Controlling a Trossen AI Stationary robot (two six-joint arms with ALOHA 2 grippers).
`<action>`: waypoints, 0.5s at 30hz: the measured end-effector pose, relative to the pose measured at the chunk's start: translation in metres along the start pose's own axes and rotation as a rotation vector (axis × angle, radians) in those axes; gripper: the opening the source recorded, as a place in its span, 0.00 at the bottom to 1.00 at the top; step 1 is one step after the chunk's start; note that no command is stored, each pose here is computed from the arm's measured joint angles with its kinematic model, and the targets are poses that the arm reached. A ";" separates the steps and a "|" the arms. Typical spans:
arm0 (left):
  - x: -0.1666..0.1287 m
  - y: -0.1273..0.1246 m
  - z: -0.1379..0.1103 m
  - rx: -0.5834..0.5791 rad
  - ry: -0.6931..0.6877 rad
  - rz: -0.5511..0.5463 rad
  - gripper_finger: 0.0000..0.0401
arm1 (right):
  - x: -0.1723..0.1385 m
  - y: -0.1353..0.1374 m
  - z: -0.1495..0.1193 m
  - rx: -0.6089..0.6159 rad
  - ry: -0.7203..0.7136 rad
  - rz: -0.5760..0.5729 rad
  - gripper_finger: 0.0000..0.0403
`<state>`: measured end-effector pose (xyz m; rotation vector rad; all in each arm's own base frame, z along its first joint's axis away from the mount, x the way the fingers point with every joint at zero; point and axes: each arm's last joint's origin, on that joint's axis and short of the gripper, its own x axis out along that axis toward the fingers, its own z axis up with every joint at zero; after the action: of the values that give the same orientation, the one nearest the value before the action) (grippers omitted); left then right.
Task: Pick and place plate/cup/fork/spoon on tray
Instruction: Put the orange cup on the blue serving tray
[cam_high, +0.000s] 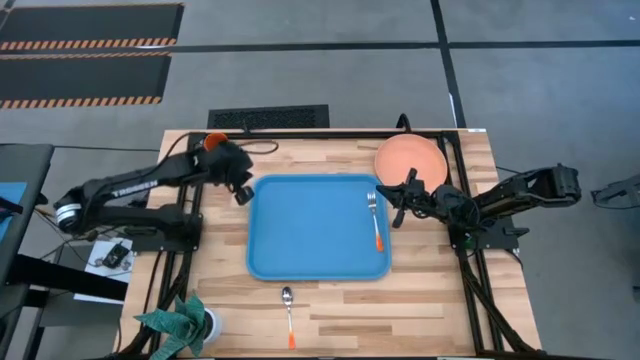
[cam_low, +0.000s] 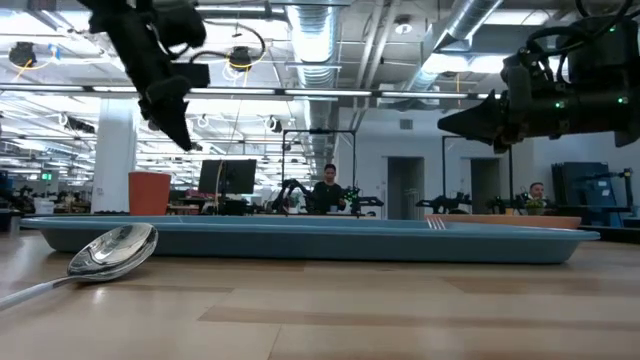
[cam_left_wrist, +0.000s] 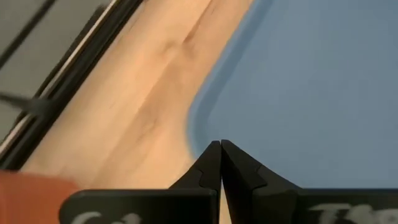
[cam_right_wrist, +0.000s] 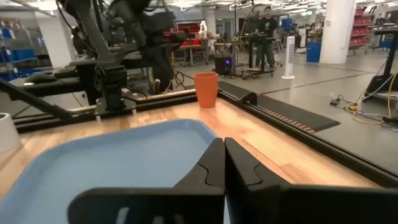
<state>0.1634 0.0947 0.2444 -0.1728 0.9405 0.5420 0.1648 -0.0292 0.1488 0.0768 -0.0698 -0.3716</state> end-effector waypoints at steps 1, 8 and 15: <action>0.001 0.005 0.004 -0.006 0.030 0.013 0.00 | 0.000 0.000 0.000 -0.003 0.000 0.002 0.03; 0.016 0.046 0.025 -0.004 0.272 0.075 0.00 | 0.000 -0.001 -0.001 -0.007 0.007 -0.001 0.03; 0.028 0.079 0.042 0.017 0.481 0.204 0.07 | 0.000 -0.001 -0.001 -0.008 0.012 -0.002 0.03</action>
<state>0.1661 0.1884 0.2535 -0.1973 1.4406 0.6960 0.1647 -0.0303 0.1476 0.0715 -0.0563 -0.3736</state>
